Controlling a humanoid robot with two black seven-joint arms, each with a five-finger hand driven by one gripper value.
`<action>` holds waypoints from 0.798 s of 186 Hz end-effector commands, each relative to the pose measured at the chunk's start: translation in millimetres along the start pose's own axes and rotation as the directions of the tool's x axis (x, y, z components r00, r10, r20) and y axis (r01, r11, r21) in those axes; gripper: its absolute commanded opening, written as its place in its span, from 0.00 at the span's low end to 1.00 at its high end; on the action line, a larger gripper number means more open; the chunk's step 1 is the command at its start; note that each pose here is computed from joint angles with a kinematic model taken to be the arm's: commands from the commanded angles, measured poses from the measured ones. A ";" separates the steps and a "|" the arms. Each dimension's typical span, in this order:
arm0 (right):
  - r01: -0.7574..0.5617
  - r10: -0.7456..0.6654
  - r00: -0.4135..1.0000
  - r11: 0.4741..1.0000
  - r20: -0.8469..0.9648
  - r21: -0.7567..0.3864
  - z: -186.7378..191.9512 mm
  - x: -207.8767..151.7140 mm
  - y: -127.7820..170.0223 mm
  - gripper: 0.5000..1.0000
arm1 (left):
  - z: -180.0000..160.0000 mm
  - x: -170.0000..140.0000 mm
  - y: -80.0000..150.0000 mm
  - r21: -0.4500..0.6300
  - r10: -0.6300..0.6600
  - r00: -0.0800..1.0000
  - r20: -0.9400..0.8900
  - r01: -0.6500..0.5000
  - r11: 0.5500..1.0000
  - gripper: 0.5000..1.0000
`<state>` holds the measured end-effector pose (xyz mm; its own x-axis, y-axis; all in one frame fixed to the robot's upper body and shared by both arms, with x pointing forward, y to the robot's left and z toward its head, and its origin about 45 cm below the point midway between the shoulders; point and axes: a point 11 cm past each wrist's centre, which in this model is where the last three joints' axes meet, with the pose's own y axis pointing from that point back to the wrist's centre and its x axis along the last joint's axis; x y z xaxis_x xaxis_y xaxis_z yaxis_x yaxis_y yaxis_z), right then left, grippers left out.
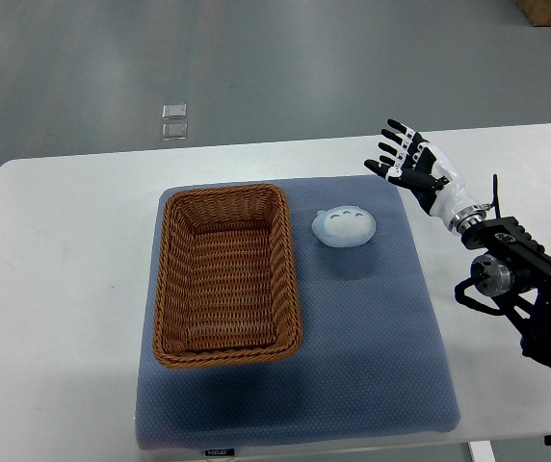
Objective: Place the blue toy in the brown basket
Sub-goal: 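Move the right hand down toward the pale blue plush toy, then close the right hand's fingers around the blue plush toy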
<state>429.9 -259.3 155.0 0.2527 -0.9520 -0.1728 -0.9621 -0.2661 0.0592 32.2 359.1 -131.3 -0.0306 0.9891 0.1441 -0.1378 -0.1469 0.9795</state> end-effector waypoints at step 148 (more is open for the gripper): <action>0.481 -0.573 0.358 0.790 -0.737 -0.381 -17.8 -37.0 2.2 0.78 | 0.0 1.1 0.0 0.000 0.003 1.000 -0.002 -0.003 1.000 1.00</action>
<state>422.6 -230.5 183.3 0.7107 -0.3328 0.6197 -0.6154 -0.7210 0.3185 32.1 360.4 -131.0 -0.0334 0.9885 0.1475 -0.1376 -0.1508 0.9790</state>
